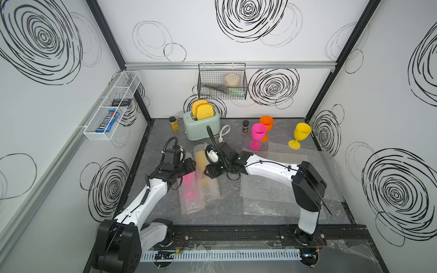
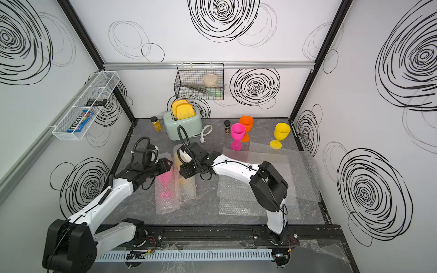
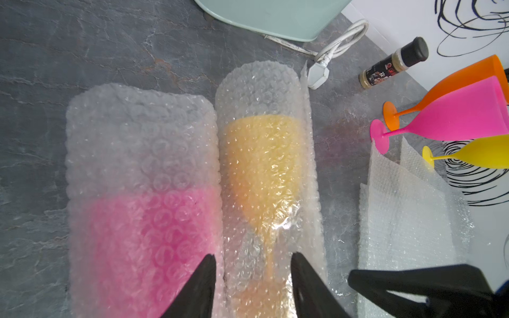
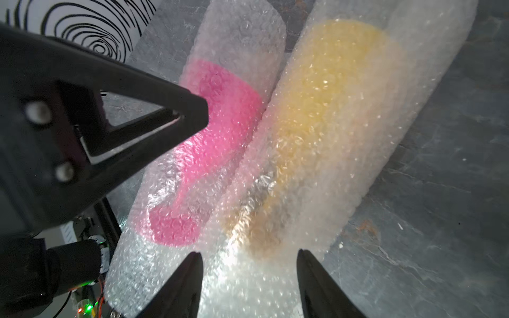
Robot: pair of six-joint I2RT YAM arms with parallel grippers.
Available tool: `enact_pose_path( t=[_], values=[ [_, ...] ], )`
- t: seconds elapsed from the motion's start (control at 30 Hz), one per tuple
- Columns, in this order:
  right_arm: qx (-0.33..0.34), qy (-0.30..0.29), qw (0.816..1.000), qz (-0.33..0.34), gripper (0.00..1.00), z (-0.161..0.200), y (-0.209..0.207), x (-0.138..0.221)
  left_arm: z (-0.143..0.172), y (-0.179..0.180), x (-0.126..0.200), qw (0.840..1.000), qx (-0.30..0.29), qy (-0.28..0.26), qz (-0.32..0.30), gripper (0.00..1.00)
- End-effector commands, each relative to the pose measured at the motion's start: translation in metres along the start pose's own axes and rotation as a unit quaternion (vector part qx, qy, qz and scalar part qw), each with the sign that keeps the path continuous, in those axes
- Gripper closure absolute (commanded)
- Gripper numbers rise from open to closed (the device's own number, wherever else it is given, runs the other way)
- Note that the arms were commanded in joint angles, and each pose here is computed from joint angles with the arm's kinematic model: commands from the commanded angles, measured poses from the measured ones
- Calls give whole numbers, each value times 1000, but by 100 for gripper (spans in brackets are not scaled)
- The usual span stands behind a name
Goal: Unpack wine glasses from bubble wrap
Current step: Move the bubble wrap to the center of the board.
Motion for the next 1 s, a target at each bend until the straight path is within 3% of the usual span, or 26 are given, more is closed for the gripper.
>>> enact_pose_path(
  t=[0.0, 0.2, 0.3, 0.73, 0.9, 0.97],
  values=[
    [2, 2, 998, 63, 41, 0, 0, -7, -3, -1, 2, 1000, 5, -18, 13, 51],
    [12, 13, 995, 95, 45, 9, -3, -17, -5, -4, 1, 1000, 4, -19, 21, 51],
    [13, 10, 993, 113, 53, 12, -7, -15, -5, -5, 0, 1000, 3, -19, 22, 51],
    [8, 10, 988, 152, 71, 15, -22, -3, -4, -9, -2, 999, -3, -19, 27, 51],
    [-3, 10, 991, 135, 89, 16, -27, 4, -3, -10, -3, 999, -5, -17, 26, 51],
    [-7, 8, 992, 126, 90, 16, -27, 6, -3, -10, -3, 999, -6, -17, 27, 51]
  ],
)
Point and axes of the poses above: each gripper's point midway between its finger pads, its own x axis back along the fingers, its own y axis along the line the jaws close on, z = x × y, the point moved 7 cm from there along x, back along the fingers, and after that the axes turned 9 degrees about -x, right-handed, at the moved point
